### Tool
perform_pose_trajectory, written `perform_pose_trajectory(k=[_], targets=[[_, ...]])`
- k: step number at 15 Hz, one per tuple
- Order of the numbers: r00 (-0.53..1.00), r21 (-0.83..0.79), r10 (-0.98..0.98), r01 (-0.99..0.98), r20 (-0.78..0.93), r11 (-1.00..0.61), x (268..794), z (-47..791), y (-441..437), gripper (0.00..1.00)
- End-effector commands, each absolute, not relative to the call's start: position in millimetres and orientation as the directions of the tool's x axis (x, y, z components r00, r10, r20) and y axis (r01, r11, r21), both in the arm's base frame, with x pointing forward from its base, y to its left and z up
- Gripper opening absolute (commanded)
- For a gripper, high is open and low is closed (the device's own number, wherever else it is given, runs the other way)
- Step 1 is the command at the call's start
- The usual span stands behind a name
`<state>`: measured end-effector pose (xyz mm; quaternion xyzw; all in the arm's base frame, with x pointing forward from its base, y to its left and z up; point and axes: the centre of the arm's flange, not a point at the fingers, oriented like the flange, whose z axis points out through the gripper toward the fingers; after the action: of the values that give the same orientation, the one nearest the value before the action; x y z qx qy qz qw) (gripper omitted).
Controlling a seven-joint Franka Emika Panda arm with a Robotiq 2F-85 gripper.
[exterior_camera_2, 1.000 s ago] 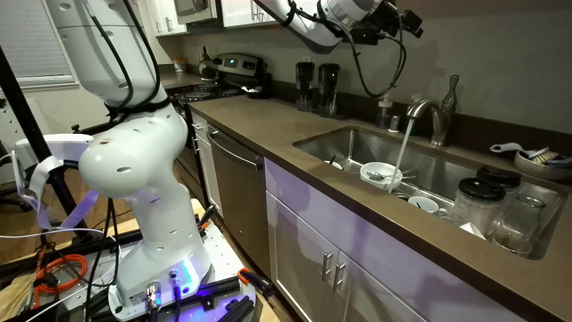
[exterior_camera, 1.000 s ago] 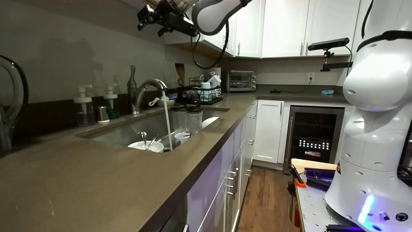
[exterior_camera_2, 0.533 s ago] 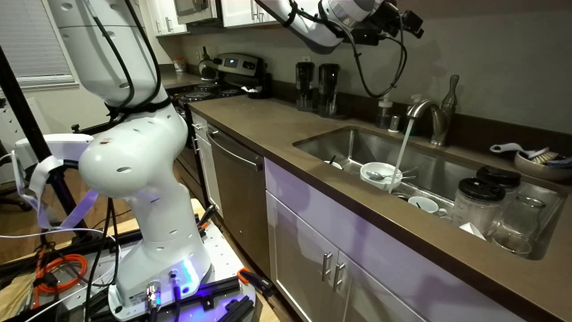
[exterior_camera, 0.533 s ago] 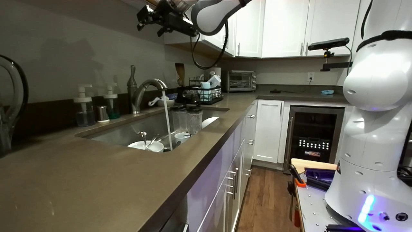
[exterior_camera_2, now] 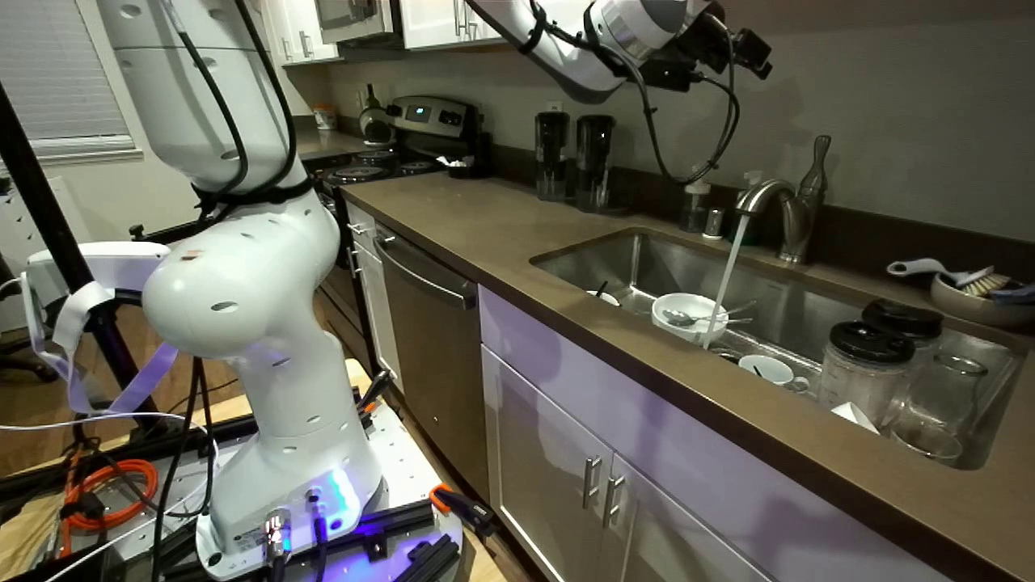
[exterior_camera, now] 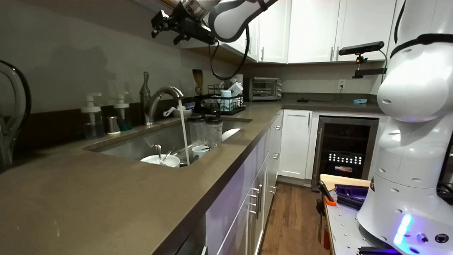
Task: Close the faucet
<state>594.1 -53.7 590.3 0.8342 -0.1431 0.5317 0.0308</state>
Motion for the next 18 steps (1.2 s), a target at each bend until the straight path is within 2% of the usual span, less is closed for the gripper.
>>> perform_pose_trajectory(k=[1, 9, 18], targets=[[0.365, -0.143, -0.238, -0.268, 0.9, -0.953, 621.4, 588.2, -76.3, 1.0], [0.288, -0.213, -0.291, -0.273, 0.912, -0.938, 672.5, 591.8, -114.6, 1.0], [0.28, -0.247, -0.315, -0.253, 0.907, -0.936, 718.2, 572.1, -118.0, 1.0]])
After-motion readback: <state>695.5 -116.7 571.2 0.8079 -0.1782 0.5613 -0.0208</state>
